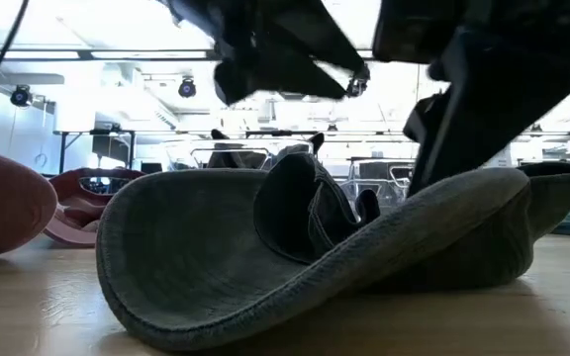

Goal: Pick & Place hat
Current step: Put the black cap into the left transparent bin

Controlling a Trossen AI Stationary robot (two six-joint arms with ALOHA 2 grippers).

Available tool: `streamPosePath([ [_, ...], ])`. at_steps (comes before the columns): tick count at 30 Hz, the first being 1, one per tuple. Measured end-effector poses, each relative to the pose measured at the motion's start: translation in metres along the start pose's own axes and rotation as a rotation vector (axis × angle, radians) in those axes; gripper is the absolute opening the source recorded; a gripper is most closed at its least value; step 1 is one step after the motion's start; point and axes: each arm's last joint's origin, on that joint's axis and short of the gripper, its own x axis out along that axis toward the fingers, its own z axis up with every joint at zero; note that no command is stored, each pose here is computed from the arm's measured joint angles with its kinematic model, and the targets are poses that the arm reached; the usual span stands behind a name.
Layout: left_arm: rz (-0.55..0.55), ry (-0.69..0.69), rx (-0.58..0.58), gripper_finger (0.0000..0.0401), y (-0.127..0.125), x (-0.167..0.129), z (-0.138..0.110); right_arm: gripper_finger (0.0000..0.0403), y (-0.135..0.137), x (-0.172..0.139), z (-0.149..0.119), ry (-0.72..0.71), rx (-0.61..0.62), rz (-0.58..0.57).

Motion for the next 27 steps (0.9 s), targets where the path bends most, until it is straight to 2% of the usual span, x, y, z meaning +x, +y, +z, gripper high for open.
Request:
streamPosePath([
  [4, 0.004, 0.011, -0.031, 0.0167, 0.011, 0.010, 0.002, 0.0224, 0.007, -0.001, -0.012, 0.001, 0.002, -0.013],
  [9, -0.024, 0.092, -0.033, 0.0167, 0.010, 0.018, -0.011, 0.0224, 0.001, 0.003, -0.025, 0.010, 0.072, -0.054],
  [19, 0.103, 0.358, 0.058, 0.0167, 0.012, 0.007, -0.045, 0.0224, -0.007, 0.005, -0.047, 0.056, 0.092, -0.077],
  [27, 0.096, 0.373, 0.041, 0.0167, 0.000, 0.000, -0.054, 0.0224, -0.009, 0.000, -0.050, 0.083, 0.082, -0.083],
])
